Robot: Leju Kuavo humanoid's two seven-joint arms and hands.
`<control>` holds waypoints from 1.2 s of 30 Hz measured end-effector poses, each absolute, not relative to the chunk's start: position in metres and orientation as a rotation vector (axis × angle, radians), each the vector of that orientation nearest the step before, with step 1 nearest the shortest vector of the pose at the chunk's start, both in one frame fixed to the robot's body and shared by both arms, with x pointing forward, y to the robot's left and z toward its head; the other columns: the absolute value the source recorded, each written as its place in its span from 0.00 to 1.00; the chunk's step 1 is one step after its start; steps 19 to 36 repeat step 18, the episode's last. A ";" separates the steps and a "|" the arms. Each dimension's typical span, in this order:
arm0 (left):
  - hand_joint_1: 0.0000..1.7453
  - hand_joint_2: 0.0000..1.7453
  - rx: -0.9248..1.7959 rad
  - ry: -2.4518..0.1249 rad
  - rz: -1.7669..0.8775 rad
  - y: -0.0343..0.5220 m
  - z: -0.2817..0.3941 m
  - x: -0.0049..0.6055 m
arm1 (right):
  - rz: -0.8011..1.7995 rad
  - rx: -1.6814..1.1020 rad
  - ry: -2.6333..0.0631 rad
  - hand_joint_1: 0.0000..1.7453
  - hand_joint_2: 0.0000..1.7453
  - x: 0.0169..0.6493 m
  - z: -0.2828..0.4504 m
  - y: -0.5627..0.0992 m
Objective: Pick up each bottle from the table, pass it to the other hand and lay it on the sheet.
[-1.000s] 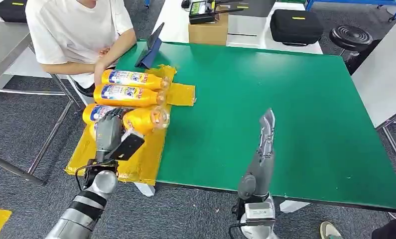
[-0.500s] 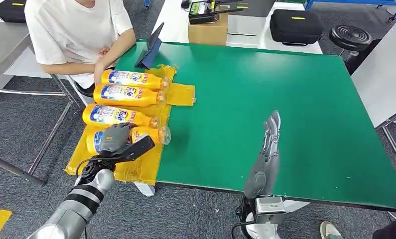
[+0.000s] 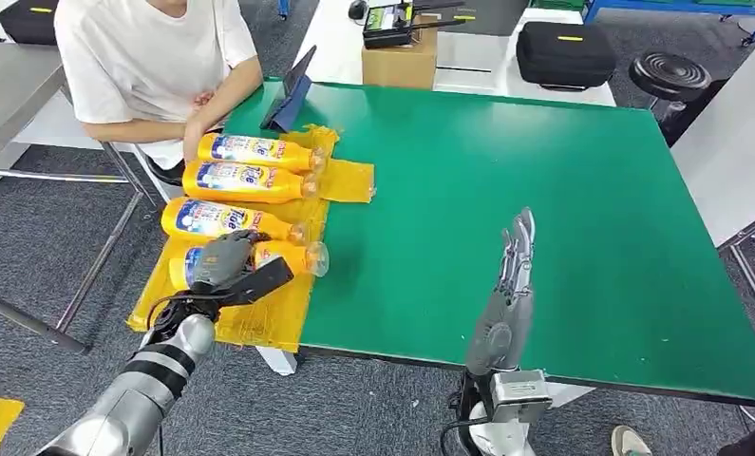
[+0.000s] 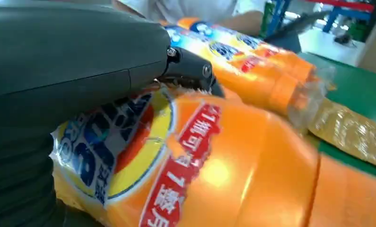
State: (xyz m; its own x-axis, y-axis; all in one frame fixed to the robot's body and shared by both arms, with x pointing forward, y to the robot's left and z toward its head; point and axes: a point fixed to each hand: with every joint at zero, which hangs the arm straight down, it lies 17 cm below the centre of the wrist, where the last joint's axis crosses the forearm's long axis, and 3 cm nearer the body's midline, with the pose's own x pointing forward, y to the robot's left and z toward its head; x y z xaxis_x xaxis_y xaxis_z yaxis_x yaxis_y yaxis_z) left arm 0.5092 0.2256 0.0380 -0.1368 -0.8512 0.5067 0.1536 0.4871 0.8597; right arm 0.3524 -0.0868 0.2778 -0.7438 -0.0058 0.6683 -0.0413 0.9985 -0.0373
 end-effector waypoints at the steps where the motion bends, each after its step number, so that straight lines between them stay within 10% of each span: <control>1: 0.00 1.00 0.636 -1.448 -0.987 0.224 0.036 0.508 | 0.064 0.035 -2.408 0.00 0.00 0.352 0.278 -0.086; 36: 0.00 1.00 0.292 -1.499 -1.091 0.152 0.031 0.469 | 0.049 0.047 -2.395 0.00 0.00 0.354 0.276 -0.086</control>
